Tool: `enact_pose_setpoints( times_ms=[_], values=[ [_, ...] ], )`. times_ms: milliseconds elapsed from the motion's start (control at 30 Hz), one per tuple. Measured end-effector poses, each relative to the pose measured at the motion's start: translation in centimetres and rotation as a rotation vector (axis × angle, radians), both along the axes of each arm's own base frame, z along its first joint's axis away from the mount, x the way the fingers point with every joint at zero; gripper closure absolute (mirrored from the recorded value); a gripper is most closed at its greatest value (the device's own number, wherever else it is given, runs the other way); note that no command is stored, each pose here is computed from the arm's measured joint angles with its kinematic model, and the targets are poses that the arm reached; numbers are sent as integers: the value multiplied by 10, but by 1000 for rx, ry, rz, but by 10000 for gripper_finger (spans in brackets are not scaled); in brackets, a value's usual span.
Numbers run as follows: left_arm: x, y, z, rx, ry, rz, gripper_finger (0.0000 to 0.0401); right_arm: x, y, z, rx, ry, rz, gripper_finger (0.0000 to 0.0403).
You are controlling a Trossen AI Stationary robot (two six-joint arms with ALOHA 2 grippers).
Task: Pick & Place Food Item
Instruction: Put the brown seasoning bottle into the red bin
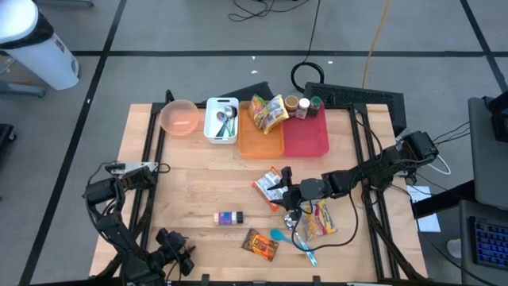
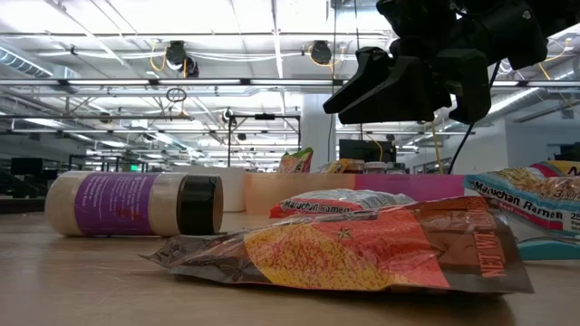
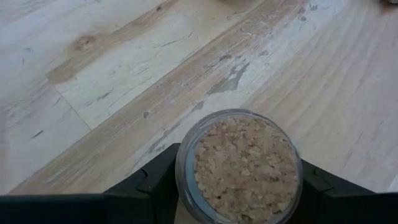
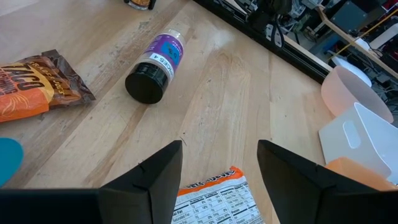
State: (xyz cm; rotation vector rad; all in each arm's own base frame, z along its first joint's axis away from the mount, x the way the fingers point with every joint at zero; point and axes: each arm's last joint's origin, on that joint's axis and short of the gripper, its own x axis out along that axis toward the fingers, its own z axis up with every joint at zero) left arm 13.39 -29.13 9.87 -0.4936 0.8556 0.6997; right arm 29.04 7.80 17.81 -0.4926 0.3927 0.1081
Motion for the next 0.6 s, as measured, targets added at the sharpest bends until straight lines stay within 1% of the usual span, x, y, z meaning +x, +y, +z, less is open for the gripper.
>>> enact_pose_setpoints(
  times_ms=[200,300,433,500,600],
  values=[
    [0,0,2,-12,-7,16,203,0,0,0,0,0,0,202],
    [1,3,11,-29,-4,34,203,0,0,0,0,-2,0,202],
    [2,16,35,-15,9,45,203,1,0,2,-11,-23,7,202],
    [6,24,52,1,-5,28,203,1,0,3,-18,-36,12,202],
    [13,34,70,34,-50,-17,203,3,2,8,-25,-85,45,202]
  ],
)
